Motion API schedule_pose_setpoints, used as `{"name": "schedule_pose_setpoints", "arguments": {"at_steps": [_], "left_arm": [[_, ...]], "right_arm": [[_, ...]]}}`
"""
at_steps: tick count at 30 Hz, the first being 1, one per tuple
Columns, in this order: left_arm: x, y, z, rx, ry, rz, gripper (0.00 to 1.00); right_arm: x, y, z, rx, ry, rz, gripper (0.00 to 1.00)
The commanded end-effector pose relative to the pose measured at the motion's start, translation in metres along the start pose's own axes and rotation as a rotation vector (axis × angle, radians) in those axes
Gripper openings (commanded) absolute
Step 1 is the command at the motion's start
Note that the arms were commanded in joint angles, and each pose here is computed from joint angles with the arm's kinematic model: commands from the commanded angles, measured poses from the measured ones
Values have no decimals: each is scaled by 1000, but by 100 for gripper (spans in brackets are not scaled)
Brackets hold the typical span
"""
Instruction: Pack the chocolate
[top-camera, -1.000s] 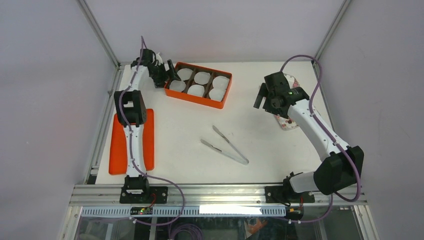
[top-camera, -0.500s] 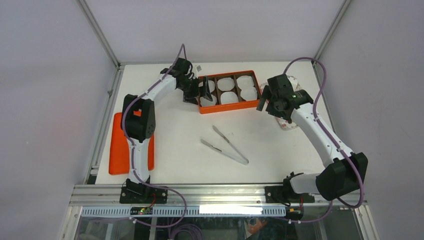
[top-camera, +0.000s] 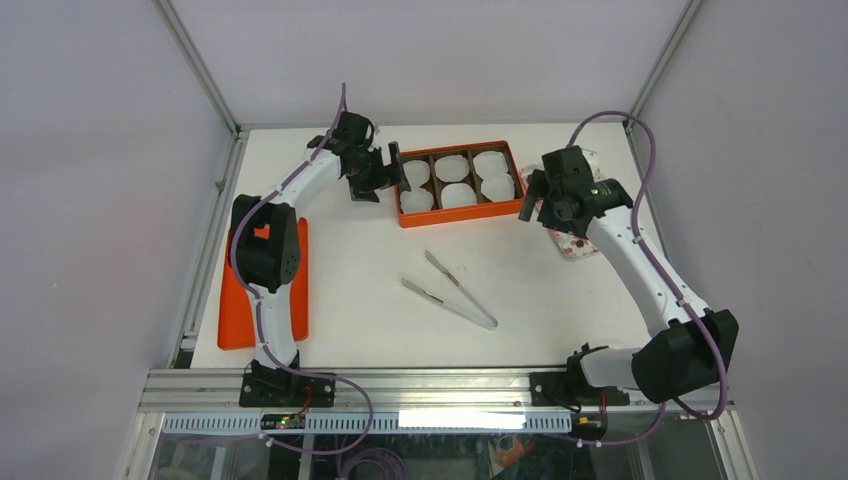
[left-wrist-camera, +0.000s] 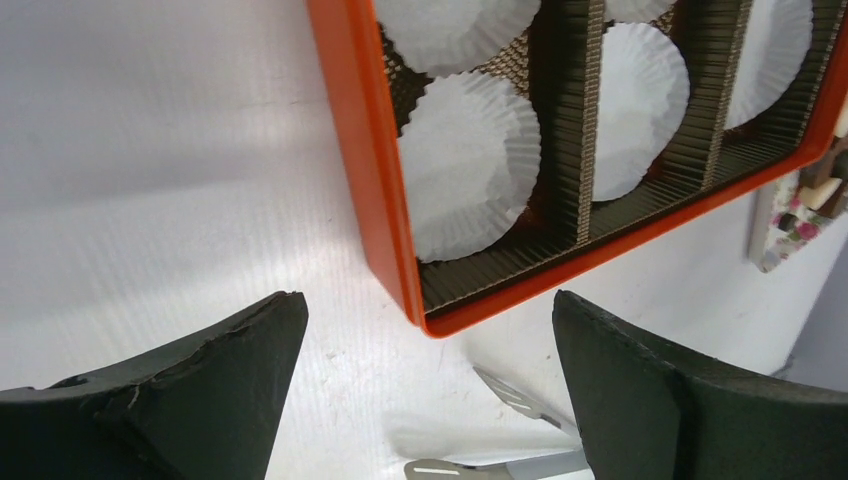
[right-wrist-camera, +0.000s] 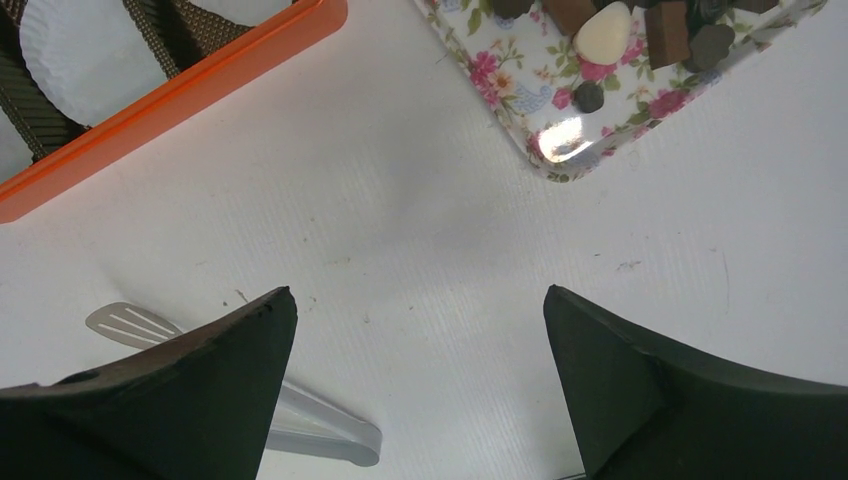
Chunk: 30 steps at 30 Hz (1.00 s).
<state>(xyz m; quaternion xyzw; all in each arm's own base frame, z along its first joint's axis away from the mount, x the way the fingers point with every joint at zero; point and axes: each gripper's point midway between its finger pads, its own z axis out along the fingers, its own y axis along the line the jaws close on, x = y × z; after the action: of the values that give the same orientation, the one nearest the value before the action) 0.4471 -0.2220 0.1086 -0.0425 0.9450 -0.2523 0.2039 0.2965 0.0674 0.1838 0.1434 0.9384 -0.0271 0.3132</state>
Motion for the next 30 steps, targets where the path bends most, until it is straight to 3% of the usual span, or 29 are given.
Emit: {"name": "schedule_pose_setpoints", "arguments": {"at_steps": [1,8,12,19,25,30], "left_arm": [[-26,-20,-58,-9,-181,28,99],[6,-30,-109,-1,-237,84,99],[35,-30,-133,4,-253,63,99],[66,10,-164,-126,-333,-31,99],[68,29,-174,-216,-353,-31,99],[66,27,-178,-205,-384,-69,99]], "right_arm": [[-33,-20,-15,-21,-71,16,99],[-43,-33,3,-48,22,69,92],[-28,16,-5,-316,72,-29,86],[66,91,-24,-479,234,-409,91],[141,102,-10,-428,395,-556,76],[166,110,3,-398,418,-656,76]]}}
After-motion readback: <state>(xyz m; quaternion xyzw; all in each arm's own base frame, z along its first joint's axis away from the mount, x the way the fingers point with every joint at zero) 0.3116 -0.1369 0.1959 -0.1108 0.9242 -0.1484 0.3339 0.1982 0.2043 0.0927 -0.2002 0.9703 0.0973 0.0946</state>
